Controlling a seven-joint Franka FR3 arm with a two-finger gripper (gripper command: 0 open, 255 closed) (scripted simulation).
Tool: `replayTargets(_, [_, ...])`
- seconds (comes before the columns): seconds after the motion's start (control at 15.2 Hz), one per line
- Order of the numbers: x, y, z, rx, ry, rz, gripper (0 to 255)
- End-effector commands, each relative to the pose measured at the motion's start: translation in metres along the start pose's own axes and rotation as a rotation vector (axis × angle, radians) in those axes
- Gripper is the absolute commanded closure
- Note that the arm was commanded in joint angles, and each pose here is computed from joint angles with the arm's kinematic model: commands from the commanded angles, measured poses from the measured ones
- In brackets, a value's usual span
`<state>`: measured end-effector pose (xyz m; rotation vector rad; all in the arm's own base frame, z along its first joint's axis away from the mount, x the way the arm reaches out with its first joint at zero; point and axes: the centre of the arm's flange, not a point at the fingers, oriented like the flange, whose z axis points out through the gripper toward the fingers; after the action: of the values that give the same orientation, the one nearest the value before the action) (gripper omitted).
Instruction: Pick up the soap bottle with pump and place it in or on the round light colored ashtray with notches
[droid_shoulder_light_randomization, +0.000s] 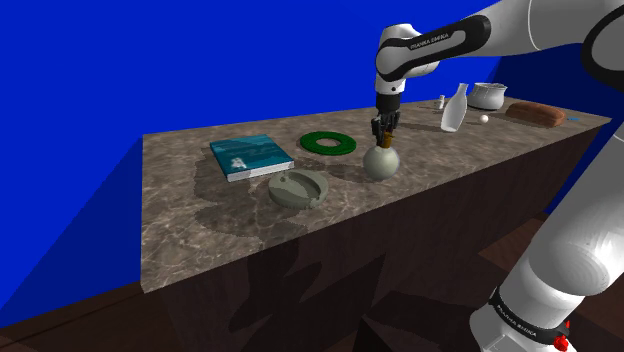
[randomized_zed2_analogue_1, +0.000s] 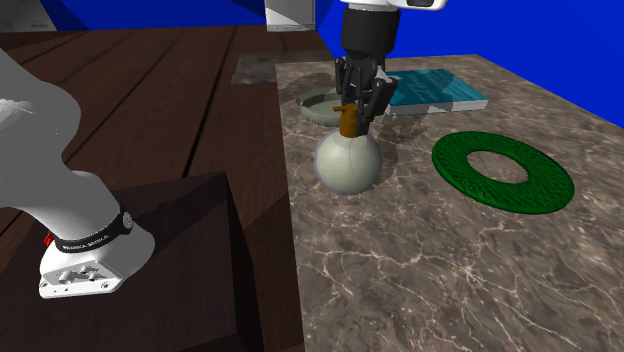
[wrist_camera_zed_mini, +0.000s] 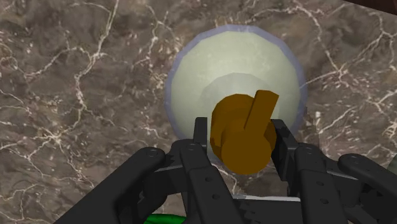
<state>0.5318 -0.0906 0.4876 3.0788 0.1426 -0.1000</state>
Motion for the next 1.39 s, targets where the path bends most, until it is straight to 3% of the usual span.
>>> replayTargets(0.0, [0.000,0.000,0.000,0.000,0.000,0.000,255])
replayTargets(0.46, [0.000,0.000,0.000,0.000,0.000,0.000,255])
replayTargets(1.32, [-0.005,0.004,-0.068,0.000,0.000,0.000,255])
